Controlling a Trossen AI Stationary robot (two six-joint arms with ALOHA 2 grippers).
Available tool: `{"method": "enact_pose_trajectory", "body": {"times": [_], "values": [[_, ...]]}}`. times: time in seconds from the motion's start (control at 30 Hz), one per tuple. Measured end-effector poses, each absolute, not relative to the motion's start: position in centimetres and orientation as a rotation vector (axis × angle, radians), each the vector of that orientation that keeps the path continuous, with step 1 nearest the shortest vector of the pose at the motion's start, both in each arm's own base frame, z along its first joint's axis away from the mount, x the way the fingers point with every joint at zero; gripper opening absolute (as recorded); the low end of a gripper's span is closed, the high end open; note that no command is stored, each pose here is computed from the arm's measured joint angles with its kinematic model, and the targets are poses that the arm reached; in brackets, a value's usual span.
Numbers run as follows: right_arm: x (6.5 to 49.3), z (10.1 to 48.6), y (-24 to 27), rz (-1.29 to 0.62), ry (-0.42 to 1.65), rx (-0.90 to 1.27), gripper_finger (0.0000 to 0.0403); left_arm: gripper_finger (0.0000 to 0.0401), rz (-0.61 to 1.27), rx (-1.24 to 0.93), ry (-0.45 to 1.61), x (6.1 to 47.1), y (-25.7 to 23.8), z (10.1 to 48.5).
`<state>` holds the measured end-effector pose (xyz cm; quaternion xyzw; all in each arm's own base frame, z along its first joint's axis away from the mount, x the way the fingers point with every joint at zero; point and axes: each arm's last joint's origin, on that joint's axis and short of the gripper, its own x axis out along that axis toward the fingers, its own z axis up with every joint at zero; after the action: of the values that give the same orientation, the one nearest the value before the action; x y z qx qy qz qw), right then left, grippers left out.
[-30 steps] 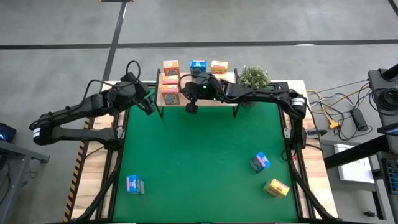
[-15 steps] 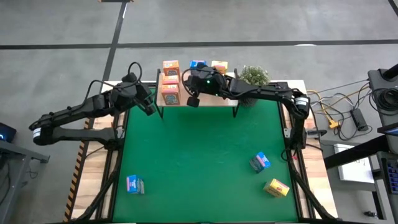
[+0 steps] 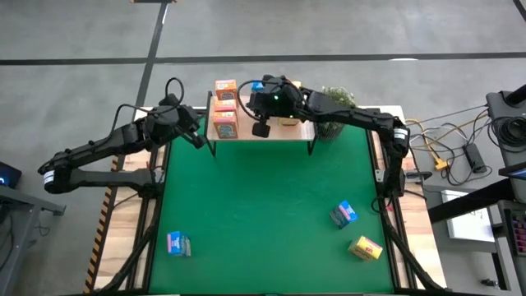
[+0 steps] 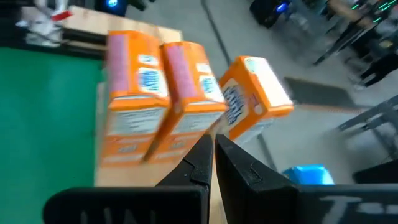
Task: Stack cereal on shelf
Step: Put the right blue cereal box on the shelf
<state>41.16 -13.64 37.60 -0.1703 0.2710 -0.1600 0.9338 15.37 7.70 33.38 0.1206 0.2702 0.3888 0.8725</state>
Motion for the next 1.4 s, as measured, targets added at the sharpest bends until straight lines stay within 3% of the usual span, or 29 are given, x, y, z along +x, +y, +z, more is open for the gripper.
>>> {"method": "enact_pose_trajectory", "body": {"times": [0.3,0.57,0.77,1.0,1.4], "values": [[37.6,41.6,-10.2,-0.103,0.769,-0.019,0.0009,0.0002,0.706,0.15,0.509,15.9,6.6,33.3],[33.0,43.4,-7.3,-0.17,1.06,0.296,0.0009,0.0,0.561,0.102,0.441,16.8,3.8,33.5],[31.9,43.9,-3.8,-0.116,1.075,0.403,0.0009,0.0,0.426,0.085,0.381,17.5,1.3,33.9],[30.7,41.7,1.5,-0.096,1.215,0.419,0.0009,0.0,0.284,0.076,0.339,17.9,-1.4,34.0],[26.9,35.0,7.4,-0.3,1.394,0.562,0.0009,0.0,0.199,0.081,0.317,17.9,-3.0,34.2]]}}
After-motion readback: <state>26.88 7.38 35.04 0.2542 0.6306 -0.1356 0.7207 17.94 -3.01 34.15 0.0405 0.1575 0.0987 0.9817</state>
